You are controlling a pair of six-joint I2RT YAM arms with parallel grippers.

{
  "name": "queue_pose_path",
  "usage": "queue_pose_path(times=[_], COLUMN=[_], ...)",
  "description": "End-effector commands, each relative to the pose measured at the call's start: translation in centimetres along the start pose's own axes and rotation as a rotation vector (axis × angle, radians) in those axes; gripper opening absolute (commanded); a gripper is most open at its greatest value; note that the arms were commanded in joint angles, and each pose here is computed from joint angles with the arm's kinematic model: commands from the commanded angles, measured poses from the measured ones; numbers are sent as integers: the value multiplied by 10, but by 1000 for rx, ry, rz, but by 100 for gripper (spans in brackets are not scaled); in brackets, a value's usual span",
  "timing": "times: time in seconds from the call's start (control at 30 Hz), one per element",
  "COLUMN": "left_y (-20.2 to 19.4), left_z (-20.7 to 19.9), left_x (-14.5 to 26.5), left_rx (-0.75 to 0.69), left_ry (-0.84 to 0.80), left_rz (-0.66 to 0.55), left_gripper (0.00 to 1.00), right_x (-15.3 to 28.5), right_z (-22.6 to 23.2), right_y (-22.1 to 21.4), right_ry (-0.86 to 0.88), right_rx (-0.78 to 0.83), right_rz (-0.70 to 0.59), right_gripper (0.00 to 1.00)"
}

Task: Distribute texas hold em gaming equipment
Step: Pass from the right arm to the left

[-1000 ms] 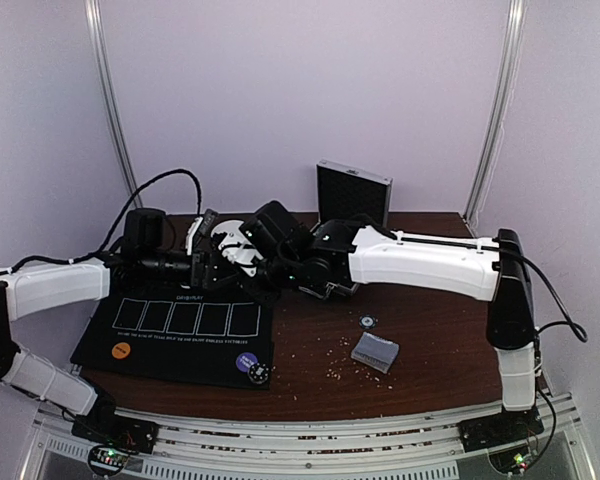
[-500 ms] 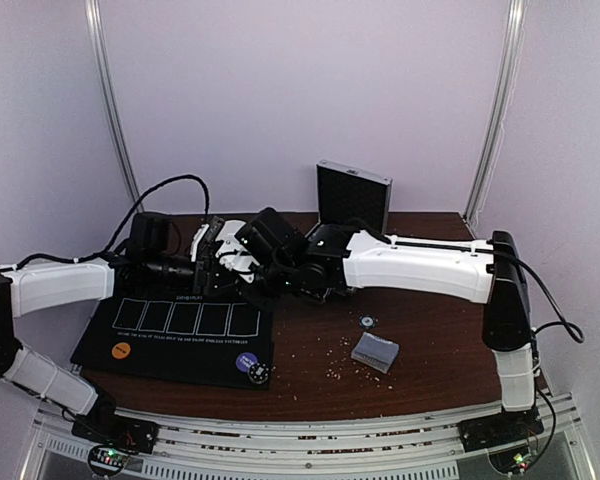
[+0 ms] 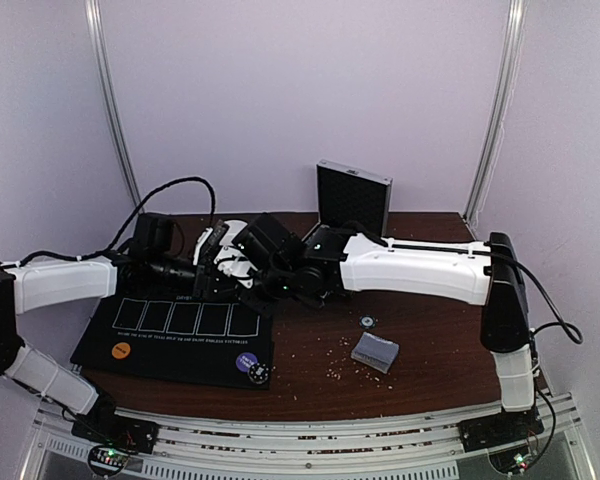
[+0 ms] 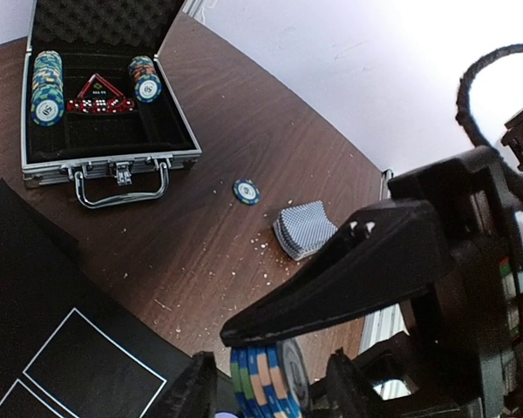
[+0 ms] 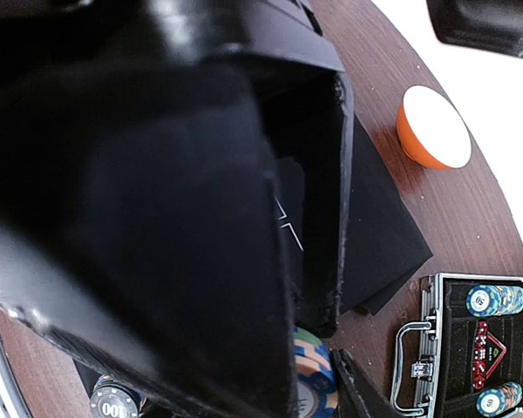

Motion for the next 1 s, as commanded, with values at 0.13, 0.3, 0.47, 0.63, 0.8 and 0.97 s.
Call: queue_pose_path(times=[0.13, 0.3, 0.47, 0.63, 0.8, 0.97], left_y=[-7, -9, -1, -5, 5, 3], left_z=[-13, -18, -23, -19, -21, -10], left_x=[-7, -8, 1, 1, 6, 10], left_rx=[8, 18, -2, -2, -29, -8], left_ry=[-95, -152, -172, -136, -115, -64], left_rz=[61, 73, 49, 75, 59, 68], left_gripper=[50, 47, 51, 60, 68, 65], right_x=[11, 12, 13, 15, 15, 16], right_z=[-17, -18, -18, -19, -19, -19], right_y=[22, 19, 15, 15, 13, 13], right_ry=[-73, -81, -88, -94, -96, -98], right_rx=[-18, -18, -18, -14, -6, -2], right_rz=[-75, -75, -73, -81, -73, -73], right_gripper=[4, 4, 3, 3, 3, 3])
Point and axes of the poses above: each gripper's point midway between its finger pads, its own x axis back along the fingers, its own z axis along the line the jaws close on, y = z × x, the point moved 3 cm from there along x, back along the fingers, and after that the axes turned 6 degrees about x, right-handed, at the moved point
